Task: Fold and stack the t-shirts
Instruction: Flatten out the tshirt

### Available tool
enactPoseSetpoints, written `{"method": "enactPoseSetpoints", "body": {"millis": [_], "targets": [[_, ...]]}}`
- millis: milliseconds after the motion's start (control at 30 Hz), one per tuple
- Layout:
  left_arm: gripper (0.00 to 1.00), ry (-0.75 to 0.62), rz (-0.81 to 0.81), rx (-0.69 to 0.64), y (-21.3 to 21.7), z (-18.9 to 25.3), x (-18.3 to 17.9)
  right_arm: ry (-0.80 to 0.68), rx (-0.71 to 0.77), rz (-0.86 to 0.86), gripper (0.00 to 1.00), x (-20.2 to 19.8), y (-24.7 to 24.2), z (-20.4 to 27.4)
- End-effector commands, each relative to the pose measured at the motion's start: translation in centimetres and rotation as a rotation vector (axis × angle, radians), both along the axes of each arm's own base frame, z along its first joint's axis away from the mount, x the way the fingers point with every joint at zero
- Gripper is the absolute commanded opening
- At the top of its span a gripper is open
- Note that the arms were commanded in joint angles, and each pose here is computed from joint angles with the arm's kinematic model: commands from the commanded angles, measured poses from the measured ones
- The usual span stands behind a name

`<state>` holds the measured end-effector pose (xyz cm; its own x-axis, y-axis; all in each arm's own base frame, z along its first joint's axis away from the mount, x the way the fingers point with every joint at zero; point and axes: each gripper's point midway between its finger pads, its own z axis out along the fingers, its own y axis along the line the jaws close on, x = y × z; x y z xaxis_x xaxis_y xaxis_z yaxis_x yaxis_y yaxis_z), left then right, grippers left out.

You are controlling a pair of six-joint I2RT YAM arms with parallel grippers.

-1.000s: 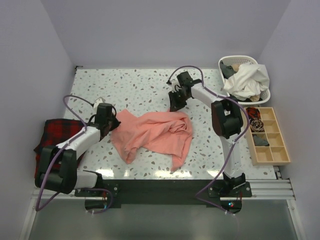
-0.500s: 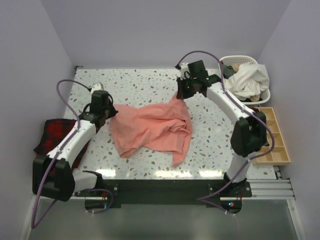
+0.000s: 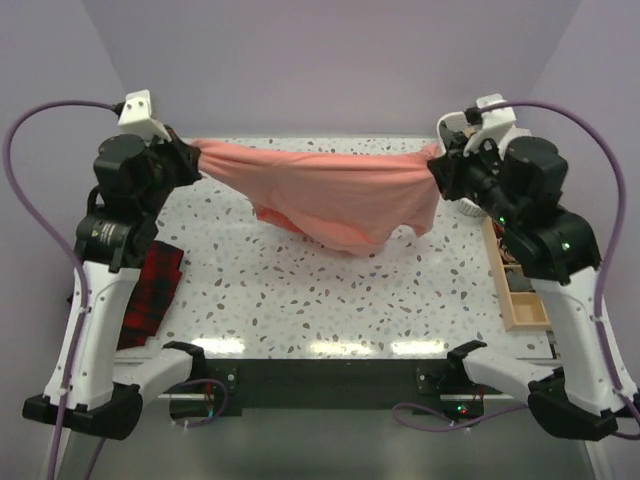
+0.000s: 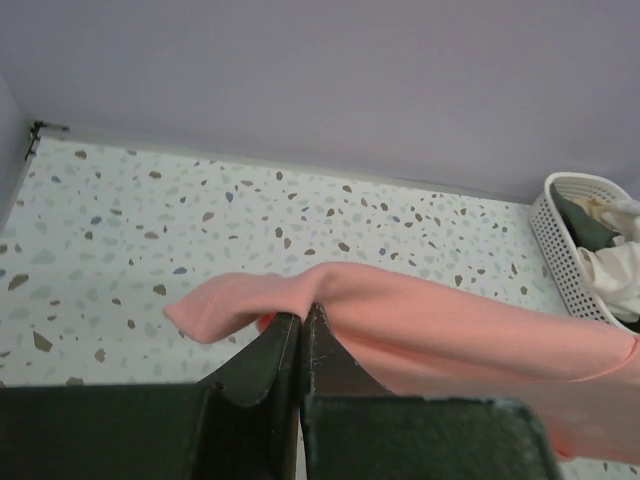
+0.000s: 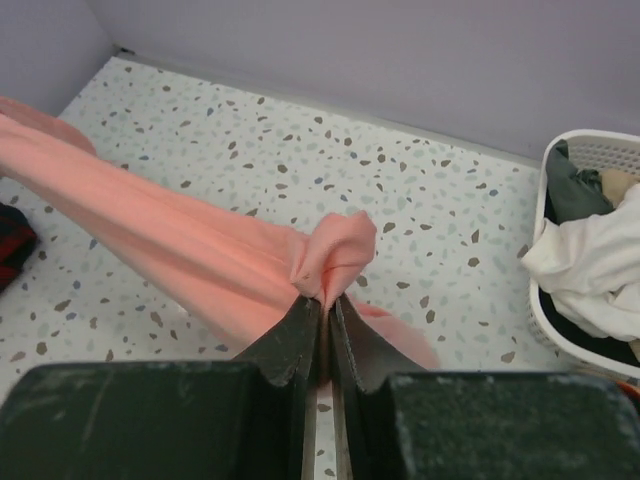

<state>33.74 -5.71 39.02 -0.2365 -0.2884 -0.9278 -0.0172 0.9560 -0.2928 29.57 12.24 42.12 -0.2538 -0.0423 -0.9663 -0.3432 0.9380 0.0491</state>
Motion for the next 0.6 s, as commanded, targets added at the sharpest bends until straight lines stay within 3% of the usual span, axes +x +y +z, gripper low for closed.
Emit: {"method": "enactPoseSetpoints", "body": {"millis": [0,67,167,267,367,433,467,533,567], "targets": [[0.0,-0.138,-0.12,0.081,-0.1,7.1,-5.9,-0.12,0.07,-0.008,0.09,-6.7,-2.9,6.2],[0.07,-0.205,-0.137,0.094,0.3,10.1,-8.6,-0.153,0.097,0.023,0.1,-9.1,-3.3,7.9],[0.09,-0.252,-0.154,0.1,0.5,12.8,-11.2,-0.206,0.135,0.1,0.13,-12.8,-3.4,10.2],[0.13,-0.235,-0.152,0.097,0.5,12.7,-11.0,-0.191,0.154,0.166,0.14,-13.8,-2.5,10.1],[0.11,-0.12,-0.194,0.082,-0.8,8.6,-8.5,-0.017,0.117,0.213,0.14,-11.1,-0.2,4.3],[0.06,-0.061,-0.196,0.075,-1.3,5.8,-6.5,0.074,0.123,0.23,0.08,-9.8,1.0,1.2],[0.05,0.028,-0.195,0.076,-1.5,1.9,-5.3,0.186,0.113,0.226,0.06,-8.9,1.7,-3.1],[0.02,0.093,-0.183,0.077,-1.7,-1.5,-3.6,0.244,0.117,0.213,0.01,-8.1,2.2,-6.3],[0.01,0.174,-0.164,0.081,-1.5,-5.1,-3.1,0.336,0.096,0.187,0.01,-7.7,2.2,-10.5]]}}
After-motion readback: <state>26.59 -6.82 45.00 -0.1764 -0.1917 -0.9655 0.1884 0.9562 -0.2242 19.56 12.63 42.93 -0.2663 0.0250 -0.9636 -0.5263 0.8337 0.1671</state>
